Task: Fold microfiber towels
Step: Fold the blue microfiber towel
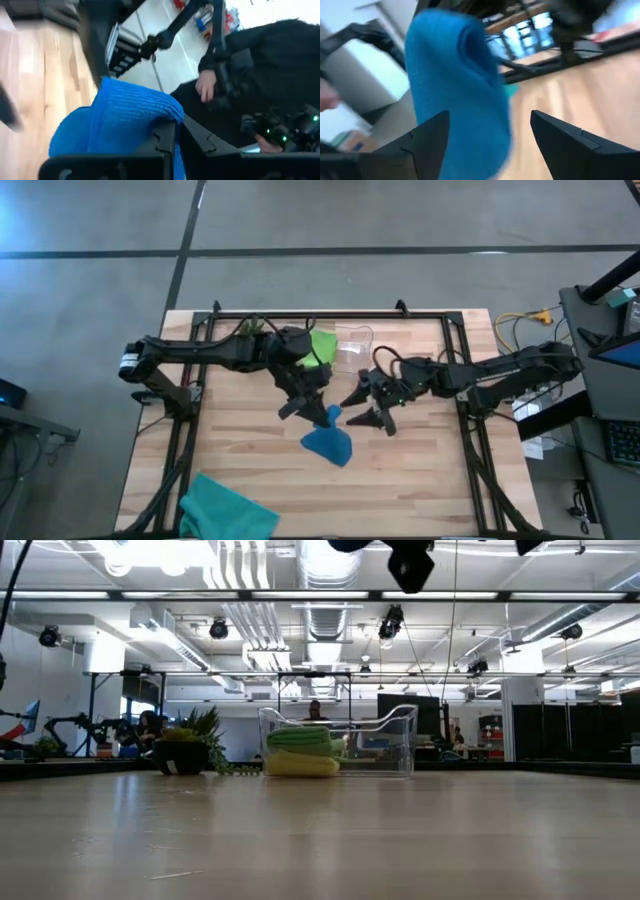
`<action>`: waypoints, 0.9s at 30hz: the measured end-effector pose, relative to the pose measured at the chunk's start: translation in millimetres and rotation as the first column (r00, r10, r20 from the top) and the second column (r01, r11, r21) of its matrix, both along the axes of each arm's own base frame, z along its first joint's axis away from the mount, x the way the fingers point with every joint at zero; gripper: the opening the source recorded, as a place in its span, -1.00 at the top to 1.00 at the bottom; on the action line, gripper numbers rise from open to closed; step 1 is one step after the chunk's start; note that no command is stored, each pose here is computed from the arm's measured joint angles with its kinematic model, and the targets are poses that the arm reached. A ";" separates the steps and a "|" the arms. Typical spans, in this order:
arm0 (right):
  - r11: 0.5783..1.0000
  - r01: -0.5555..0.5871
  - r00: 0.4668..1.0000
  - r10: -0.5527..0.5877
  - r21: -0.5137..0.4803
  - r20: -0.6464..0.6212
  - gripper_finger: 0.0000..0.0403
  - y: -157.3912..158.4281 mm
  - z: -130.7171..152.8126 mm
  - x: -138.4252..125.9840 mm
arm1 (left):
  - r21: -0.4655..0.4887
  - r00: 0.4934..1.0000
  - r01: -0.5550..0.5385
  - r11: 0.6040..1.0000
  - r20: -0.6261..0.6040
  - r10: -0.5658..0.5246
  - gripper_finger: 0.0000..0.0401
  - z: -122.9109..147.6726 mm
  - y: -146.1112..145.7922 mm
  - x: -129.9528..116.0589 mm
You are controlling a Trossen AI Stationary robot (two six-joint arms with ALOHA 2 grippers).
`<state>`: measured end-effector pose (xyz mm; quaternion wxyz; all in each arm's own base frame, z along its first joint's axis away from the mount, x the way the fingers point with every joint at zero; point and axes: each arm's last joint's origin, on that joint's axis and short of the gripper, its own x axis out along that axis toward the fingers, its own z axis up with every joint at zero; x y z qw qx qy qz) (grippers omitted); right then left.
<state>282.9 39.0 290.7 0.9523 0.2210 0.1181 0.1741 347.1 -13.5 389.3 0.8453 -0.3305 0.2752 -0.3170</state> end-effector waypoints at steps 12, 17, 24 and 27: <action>0.990 -0.138 0.987 0.135 0.030 0.085 -0.41 5.1 14.9 35.1 | -0.045 0.998 0.041 0.998 0.050 -0.038 1.00 9.9 -6.5 1.0; 0.990 -0.139 0.984 0.139 -0.012 0.115 -0.40 1.9 22.4 33.0 | -0.066 0.998 0.057 0.996 0.025 -0.056 1.00 7.9 -6.8 0.6; 0.998 -0.042 0.997 0.045 -0.047 0.062 -0.39 -5.5 25.2 5.6 | -0.023 0.999 0.029 0.999 0.014 -0.029 1.00 12.2 -3.1 -11.9; 0.996 -0.007 0.999 0.011 -0.088 0.050 -0.37 -1.3 30.7 -7.2 | 0.020 0.997 -0.065 0.998 -0.036 0.065 1.00 6.5 5.3 -13.9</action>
